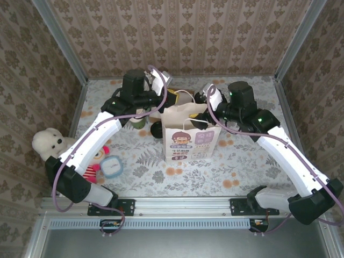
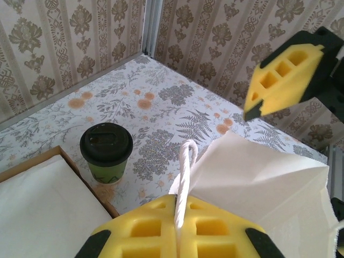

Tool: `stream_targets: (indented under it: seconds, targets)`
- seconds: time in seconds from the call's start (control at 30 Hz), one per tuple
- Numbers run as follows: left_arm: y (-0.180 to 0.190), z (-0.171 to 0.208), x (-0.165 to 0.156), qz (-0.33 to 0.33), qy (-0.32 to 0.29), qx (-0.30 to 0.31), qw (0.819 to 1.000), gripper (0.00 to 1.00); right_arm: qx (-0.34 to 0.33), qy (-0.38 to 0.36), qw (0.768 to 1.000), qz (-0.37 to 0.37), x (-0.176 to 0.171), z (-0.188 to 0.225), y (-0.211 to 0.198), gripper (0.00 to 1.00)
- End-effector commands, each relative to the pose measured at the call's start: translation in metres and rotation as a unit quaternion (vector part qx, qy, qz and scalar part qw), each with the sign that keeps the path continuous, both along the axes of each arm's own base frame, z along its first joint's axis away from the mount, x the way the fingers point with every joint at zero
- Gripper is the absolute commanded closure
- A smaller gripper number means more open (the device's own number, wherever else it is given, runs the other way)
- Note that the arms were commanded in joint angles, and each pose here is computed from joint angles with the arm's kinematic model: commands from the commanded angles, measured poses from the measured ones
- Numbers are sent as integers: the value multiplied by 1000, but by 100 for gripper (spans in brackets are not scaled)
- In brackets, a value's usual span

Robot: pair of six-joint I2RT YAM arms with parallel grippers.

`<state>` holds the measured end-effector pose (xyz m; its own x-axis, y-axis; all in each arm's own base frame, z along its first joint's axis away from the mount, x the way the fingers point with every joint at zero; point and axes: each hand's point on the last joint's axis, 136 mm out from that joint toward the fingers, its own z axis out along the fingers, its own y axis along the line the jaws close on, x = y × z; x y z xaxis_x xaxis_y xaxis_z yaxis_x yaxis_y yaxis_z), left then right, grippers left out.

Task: Pack the takeout coffee

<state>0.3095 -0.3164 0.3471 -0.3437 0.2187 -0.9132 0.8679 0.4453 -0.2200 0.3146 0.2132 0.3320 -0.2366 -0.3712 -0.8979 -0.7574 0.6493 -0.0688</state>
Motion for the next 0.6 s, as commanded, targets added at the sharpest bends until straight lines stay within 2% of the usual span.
stream_targets:
  seconds: [0.0,0.13,0.27,0.4,0.5,0.57]
  targets:
    - [3,0,-5,-10,0,4,1000,100,30,14,998,-44,12,6,-18,0]
    - [0,3,-8,-21,0,-3,1000,100,30,41,997,-64,27,-2,-34,0]
    - [-1,3,-9,-24,1,-5,1000,100,27,42,998,-33,30,-7,-33,0]
    - [-1,2,0,-7,7,-3,1000,100,79,61,990,103,-6,16,-4,2]
    - [-2,4,7,7,19,-5,1000,100,91,75,981,151,-28,21,4,2]
    - [-2,6,10,17,20,-9,1000,100,76,76,984,145,-33,12,0,1]
